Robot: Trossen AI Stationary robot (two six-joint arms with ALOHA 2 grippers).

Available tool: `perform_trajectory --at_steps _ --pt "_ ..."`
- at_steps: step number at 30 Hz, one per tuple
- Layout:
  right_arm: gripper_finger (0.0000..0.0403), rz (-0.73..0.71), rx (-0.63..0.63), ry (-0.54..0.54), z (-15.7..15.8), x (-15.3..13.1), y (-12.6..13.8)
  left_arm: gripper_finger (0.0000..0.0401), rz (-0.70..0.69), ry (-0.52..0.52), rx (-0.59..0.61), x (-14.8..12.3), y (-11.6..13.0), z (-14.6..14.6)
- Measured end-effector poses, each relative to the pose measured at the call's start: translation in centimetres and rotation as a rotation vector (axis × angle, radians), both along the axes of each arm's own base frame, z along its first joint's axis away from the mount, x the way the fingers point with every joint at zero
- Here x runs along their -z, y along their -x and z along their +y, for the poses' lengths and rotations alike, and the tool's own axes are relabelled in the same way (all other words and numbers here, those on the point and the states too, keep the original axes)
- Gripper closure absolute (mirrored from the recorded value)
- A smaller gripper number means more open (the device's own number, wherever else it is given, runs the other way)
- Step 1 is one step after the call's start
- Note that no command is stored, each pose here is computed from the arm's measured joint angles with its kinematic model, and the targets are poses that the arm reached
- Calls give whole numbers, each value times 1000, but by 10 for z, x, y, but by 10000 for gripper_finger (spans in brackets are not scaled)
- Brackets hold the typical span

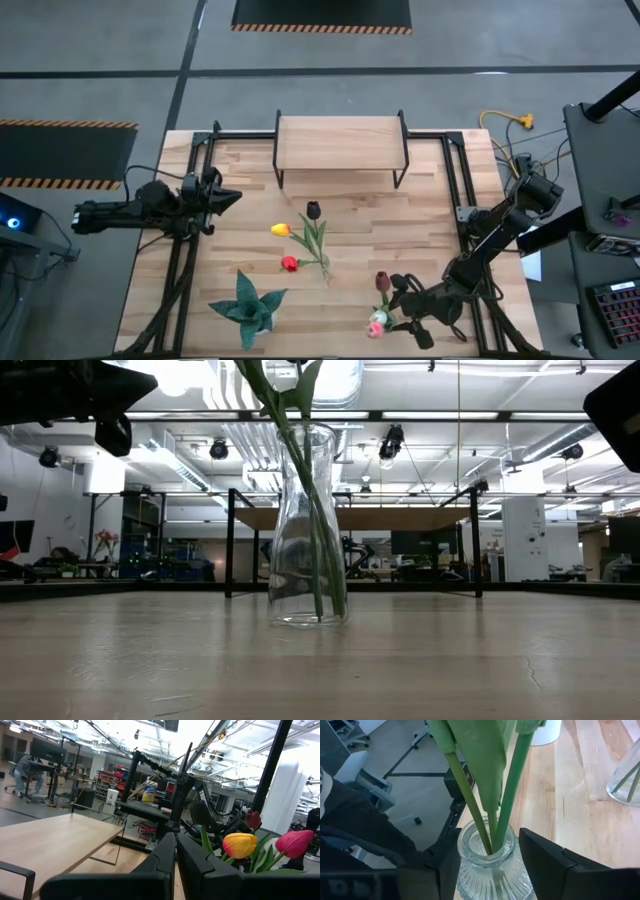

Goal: Pick and place flowers into a vace then onto a shelf
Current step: Put the bottom transparent vase with the flowers on the shelf

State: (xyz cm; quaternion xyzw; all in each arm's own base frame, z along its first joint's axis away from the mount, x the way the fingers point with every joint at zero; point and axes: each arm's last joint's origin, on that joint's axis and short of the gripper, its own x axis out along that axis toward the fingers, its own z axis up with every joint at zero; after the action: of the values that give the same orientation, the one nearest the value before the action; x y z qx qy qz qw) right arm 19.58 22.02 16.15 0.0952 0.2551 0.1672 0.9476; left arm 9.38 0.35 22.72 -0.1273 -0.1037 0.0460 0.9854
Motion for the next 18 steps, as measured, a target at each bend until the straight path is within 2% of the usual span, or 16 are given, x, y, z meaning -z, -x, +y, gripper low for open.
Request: perform_trajectory --at_steps 5,12,18 --pt "238 -1 1 1 0 0 0 401 0 0 0 0 0 0" --pt "292 -7 4 -6 0 -1 0 401 0 0 0 0 0 0" --pt "292 -11 17 -2 -3 -6 0 401 0 0 0 0 0 0"
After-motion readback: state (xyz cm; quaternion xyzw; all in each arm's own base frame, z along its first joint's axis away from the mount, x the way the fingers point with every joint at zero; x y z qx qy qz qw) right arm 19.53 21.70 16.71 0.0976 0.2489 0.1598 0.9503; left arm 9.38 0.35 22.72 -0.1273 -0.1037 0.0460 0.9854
